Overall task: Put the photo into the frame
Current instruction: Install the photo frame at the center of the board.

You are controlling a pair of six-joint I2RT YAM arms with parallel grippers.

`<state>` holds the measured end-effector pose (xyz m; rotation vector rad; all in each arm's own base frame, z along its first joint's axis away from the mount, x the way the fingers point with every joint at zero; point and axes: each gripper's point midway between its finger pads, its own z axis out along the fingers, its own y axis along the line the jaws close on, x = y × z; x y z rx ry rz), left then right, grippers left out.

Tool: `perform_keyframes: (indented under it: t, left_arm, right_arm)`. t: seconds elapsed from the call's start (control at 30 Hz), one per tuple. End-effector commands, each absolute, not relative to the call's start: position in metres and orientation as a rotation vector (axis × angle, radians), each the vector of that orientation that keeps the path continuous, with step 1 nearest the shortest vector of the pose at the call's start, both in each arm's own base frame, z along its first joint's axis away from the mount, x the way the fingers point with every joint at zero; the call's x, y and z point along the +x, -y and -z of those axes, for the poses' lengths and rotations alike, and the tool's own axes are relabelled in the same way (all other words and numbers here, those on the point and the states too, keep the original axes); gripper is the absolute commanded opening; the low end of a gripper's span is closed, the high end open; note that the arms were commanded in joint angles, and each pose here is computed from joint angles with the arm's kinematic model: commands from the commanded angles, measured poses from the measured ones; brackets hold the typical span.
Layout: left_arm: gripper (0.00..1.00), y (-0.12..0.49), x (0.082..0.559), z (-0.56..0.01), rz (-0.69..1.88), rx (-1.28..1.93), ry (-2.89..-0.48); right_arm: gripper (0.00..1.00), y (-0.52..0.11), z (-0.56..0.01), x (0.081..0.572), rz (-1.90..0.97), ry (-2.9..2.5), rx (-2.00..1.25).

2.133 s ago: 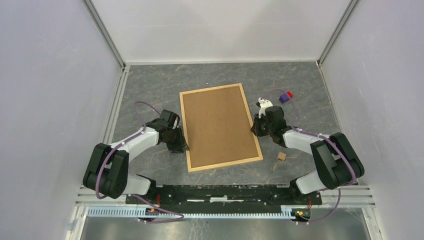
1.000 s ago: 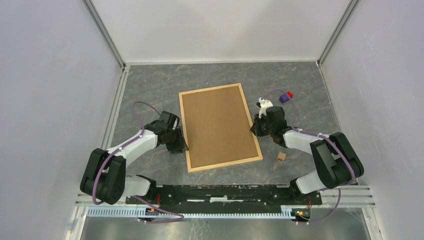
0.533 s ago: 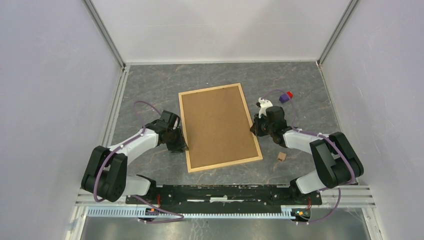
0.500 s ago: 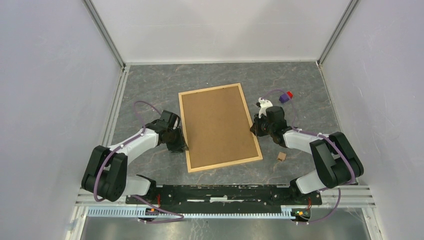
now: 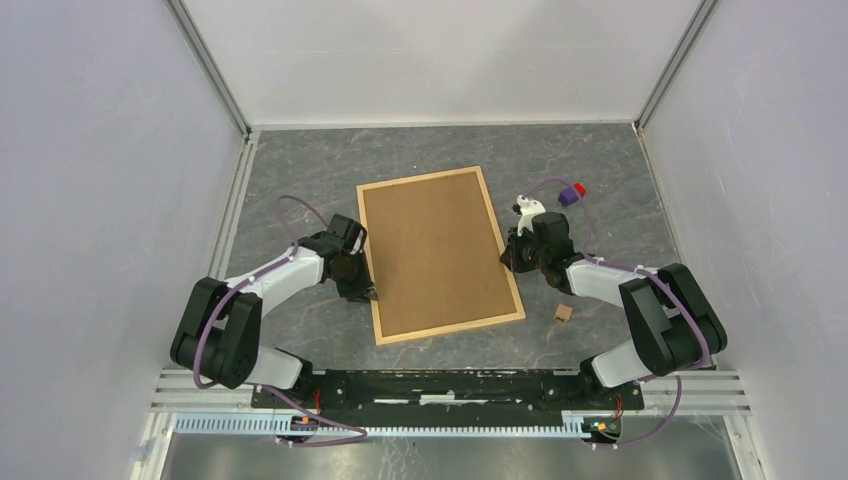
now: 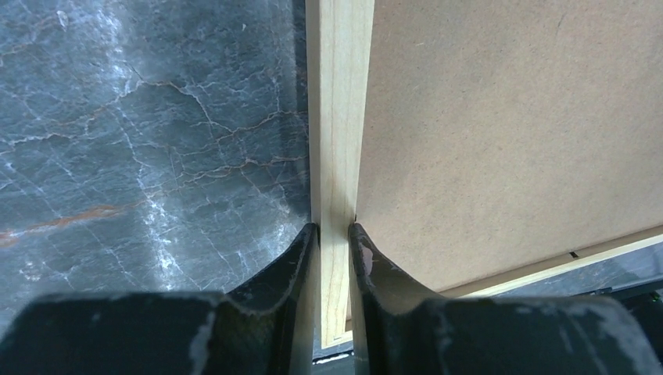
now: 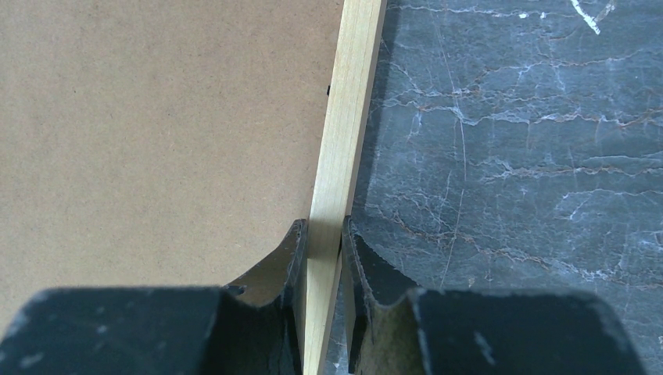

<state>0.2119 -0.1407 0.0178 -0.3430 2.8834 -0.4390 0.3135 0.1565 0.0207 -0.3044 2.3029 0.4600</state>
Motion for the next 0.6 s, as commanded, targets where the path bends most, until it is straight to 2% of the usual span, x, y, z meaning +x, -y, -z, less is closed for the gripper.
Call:
perform_keyframes:
  t: [0.0,0.3,0.57]
  left_arm:
    - [0.23,0.104,0.210,0.014,0.070,-0.312,-2.907]
    - [0.24,0.098,0.211,0.017,-0.212,-0.265,-2.893]
    - [0.24,0.119,0.227,0.016,-0.212,-0.231,-2.868]
  right_arm:
    - [0.00,-0.149,0.022,0.269,-0.465,-2.494,-0.379]
    - [0.00,-0.150,0.019,0.269,-0.471,-2.483,-0.381]
    - [0.00,-0.153,0.016,0.269,-0.493,-2.471,-0.384]
